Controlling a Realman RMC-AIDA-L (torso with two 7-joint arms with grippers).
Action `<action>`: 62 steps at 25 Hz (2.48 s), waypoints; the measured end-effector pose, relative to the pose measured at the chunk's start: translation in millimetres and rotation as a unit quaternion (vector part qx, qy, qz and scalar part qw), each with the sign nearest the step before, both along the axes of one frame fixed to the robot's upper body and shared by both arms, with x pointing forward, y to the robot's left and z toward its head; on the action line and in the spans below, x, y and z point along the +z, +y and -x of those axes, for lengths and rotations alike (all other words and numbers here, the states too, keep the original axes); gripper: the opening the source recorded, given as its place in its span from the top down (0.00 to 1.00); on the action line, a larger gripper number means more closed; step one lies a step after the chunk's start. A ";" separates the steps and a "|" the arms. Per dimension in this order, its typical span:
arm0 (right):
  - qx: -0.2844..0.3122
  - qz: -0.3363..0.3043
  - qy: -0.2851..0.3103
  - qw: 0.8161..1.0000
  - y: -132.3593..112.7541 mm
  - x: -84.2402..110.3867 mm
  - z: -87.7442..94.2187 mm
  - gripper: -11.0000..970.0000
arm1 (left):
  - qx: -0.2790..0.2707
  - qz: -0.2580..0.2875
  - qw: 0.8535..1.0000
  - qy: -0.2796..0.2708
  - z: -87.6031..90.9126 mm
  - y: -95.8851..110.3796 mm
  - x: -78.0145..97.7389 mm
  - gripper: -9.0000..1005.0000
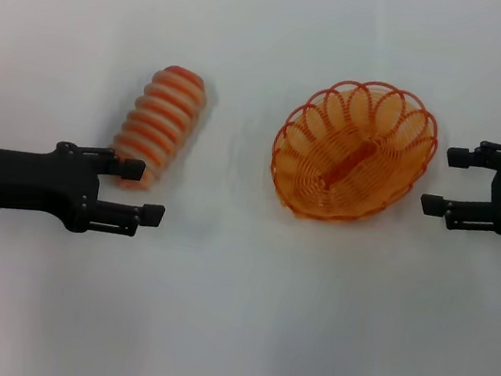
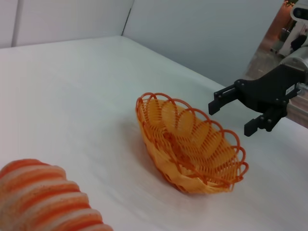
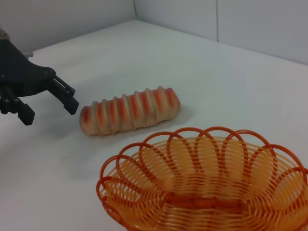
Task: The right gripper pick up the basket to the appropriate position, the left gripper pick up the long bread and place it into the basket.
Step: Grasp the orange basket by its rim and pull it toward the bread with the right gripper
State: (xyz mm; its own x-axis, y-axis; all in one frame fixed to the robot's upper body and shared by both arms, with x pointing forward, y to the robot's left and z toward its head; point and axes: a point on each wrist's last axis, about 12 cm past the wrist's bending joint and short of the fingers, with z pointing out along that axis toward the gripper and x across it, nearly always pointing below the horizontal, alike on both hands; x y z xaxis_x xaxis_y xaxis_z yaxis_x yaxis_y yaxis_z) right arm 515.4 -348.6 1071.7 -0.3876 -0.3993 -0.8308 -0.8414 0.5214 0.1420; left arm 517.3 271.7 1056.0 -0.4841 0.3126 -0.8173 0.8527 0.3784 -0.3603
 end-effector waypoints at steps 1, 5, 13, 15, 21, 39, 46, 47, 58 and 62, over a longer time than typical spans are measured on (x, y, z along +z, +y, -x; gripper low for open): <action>0.000 0.000 0.000 1.000 -0.1 0.0 0.0 0.08 | 0.000 0.000 1.000 -0.001 -0.2 0.1 0.3 0.19; 0.000 0.001 -0.001 1.000 -0.2 -0.2 -0.1 0.09 | 0.001 0.001 1.000 -0.001 0.0 0.4 0.2 0.19; -0.013 -0.015 -0.016 1.000 -1.2 3.8 -2.2 0.08 | 0.003 0.003 1.000 -0.002 -0.3 0.6 0.6 0.19; -0.028 -0.029 -0.027 0.999 -4.5 7.6 -3.5 0.08 | 0.007 0.004 1.000 -0.003 -0.6 1.5 1.0 0.19; -0.084 -0.074 -0.049 0.992 -17.7 20.1 -7.5 0.09 | 0.012 0.007 1.000 -0.005 -1.2 3.5 1.8 0.19; -0.203 -0.083 0.049 0.974 -11.9 48.7 -70.0 0.09 | 0.017 0.007 1.000 -0.003 -1.5 2.7 1.0 0.19; -0.206 -0.033 0.096 0.973 4.5 55.3 -89.3 0.09 | 0.024 0.009 1.000 -0.005 -2.4 4.6 1.8 0.19; -0.202 -0.024 0.102 0.974 8.3 56.2 -91.8 0.09 | 0.024 0.009 1.000 -0.006 -2.5 4.8 1.9 0.19; -0.139 0.093 0.141 0.976 57.0 57.8 -111.3 0.09 | 0.023 0.008 1.000 -0.009 -4.0 4.5 3.3 0.19; -0.129 0.128 0.145 0.973 67.4 56.9 -115.0 0.09 | 0.023 0.007 1.000 -0.011 -4.6 4.7 4.1 0.19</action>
